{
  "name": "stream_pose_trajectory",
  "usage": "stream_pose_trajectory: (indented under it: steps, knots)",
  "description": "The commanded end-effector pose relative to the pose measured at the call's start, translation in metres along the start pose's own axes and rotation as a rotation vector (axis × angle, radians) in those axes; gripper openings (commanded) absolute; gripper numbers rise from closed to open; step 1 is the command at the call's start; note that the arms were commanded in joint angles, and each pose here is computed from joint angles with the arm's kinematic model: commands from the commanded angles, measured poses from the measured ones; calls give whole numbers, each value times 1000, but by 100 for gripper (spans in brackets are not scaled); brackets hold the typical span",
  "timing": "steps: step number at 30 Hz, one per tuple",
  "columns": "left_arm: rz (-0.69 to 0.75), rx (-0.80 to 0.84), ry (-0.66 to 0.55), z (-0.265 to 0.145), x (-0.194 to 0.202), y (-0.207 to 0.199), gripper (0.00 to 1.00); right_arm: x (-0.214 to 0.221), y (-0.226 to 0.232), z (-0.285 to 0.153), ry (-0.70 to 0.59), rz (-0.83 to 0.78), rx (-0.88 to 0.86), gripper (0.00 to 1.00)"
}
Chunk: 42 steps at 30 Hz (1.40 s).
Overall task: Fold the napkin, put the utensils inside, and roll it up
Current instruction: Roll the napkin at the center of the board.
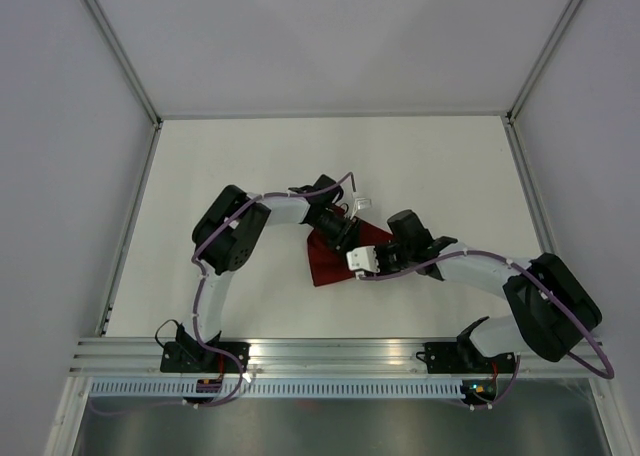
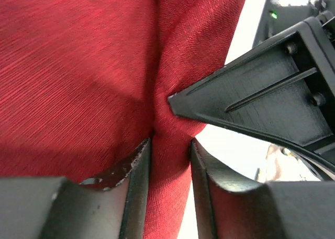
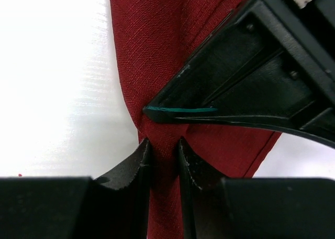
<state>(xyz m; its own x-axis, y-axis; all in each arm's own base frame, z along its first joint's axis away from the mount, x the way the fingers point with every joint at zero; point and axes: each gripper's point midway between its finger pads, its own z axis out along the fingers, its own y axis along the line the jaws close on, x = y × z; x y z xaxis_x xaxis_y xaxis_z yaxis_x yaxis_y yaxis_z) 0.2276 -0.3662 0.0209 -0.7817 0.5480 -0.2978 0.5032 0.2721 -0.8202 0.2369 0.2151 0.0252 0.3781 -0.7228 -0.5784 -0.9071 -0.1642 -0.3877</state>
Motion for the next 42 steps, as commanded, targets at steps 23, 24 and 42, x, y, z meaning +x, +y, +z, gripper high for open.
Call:
stream_pose_trajectory:
  steps: [23,24,42]
  knots:
    - [-6,-632,-1061,-213,-62,-7,48,28,21,1,13,359,-415,12]
    - [22,-671,-1111,-223,-63,-10,48,27,10,1,5,353,-411,12]
    - [677,-1009,-667,-102,-27,-47,51,45,3,11,38,588,-635,12]
